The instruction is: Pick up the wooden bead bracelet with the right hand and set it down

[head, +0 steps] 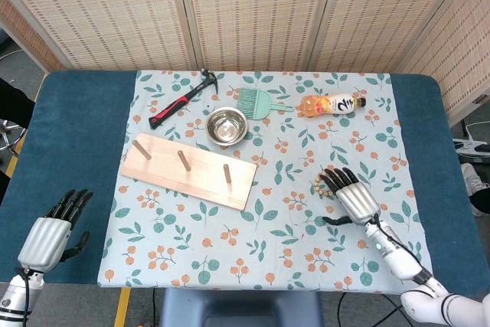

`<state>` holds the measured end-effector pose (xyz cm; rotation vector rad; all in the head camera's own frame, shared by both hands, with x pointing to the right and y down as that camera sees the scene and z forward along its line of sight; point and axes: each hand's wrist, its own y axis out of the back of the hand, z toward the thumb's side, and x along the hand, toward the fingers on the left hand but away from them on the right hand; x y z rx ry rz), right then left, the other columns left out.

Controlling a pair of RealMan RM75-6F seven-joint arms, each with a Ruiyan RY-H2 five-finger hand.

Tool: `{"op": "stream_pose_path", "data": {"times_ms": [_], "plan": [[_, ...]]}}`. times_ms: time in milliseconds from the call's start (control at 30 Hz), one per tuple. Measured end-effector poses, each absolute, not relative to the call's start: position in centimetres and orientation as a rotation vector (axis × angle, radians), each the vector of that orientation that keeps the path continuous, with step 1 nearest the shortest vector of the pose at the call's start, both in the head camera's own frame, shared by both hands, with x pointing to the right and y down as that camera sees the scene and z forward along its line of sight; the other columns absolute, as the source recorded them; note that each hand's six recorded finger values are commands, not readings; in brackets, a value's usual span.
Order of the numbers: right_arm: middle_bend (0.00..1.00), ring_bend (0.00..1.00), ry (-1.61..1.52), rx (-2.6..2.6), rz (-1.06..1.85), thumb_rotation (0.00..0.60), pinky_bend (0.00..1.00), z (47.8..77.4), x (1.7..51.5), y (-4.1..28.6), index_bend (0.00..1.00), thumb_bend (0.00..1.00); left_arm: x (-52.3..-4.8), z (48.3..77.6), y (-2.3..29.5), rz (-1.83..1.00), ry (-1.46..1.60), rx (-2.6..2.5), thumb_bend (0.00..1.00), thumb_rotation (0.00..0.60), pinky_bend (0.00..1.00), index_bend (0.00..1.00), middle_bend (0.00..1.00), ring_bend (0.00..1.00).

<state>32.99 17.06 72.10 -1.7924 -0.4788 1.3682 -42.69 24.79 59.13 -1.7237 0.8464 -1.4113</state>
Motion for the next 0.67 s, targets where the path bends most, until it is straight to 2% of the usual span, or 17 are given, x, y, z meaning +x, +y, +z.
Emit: {"op": "stream_pose_path", "data": {"times_ms": [100,200,467,533,667], "plan": [[0.00,0.00,-0.538,-1.766,1.345,0.298,0.00,70.4,33.7,17.1,0.00,0.12,-42.7,59.0,24.7,-1.404,0.854,-1.717,0.45,0.600,0.30,0.00,0.04,0.04],[0.00,0.00,-0.604,-1.711,1.309,0.294,0.00,67.2,34.7,17.6,0.00,0.12,-42.8,58.7,24.5,-1.387,0.868,-1.702,0.45,0.600,0.30,0.00,0.01,0.03],[0.00,0.00,-0.805,-1.455,1.309,0.304,0.00,57.4,39.3,22.9,0.00,0.12,-42.7,58.5,24.4,-1.348,0.888,-1.683,0.45,0.600,0.28,0.00,0.00,0.01],[0.00,0.00,-0.841,-1.410,1.339,0.305,0.00,56.0,40.5,24.2,0.00,0.12,-42.6,58.5,24.4,-1.338,0.889,-1.685,0.45,0.600,0.27,0.00,0.00,0.01],[0.00,0.00,-0.838,-1.407,1.365,0.304,0.00,55.6,41.2,24.6,0.00,0.12,-42.5,58.3,24.3,-1.325,0.898,-1.685,0.45,0.600,0.26,0.00,0.00,0.00]]}}
